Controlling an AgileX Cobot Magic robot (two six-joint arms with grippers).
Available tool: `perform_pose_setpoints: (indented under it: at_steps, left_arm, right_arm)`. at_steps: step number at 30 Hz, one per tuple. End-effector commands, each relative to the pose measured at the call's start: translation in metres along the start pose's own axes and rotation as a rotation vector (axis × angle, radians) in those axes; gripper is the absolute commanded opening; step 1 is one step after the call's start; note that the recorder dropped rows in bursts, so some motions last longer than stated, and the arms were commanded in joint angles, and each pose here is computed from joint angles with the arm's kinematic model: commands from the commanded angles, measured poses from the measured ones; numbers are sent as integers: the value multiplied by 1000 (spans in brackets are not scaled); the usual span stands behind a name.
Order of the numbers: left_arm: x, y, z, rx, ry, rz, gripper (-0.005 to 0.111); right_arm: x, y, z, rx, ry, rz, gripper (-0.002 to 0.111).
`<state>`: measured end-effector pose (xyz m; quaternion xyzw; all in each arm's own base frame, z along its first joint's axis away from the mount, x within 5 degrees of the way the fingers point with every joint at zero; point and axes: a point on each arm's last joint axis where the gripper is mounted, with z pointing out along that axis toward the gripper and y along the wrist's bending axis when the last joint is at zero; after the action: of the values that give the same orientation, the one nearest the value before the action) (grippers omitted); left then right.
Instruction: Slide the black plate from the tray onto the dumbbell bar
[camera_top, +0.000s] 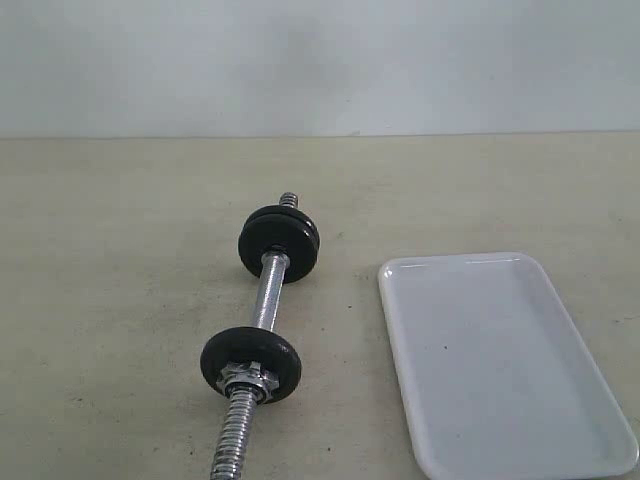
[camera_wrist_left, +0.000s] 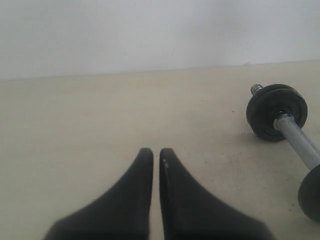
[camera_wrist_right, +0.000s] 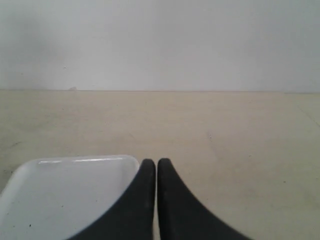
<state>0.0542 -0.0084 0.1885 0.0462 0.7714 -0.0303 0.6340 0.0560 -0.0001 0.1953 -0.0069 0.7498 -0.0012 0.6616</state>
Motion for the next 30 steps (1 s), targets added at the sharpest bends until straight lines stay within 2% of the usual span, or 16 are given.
perform_pose_setpoints:
  at_steps: [1, 3, 15, 24, 26, 30]
  left_arm:
    - [1, 0, 0, -2, 5, -1, 4]
    - [1, 0, 0, -2, 2, -1, 4]
    - [1, 0, 0, -3, 0, -1, 4]
    - [1, 0, 0, -7, 1, 6, 4]
    - [2, 3, 0, -36, 9, 106, 4]
    - [1, 12, -1, -135, 37, 450, 4]
  right_arm:
    - [7, -1, 0, 14, 63, 0, 0]
    - [12, -2, -1, 19, 117, -4, 0]
    - [11, 0, -1, -1, 110, -65, 0]
    - [11, 1, -1, -6, 110, -35, 0]
    - [11, 1, -1, -6, 110, -35, 0]
    - [11, 1, -1, -6, 110, -33, 0]
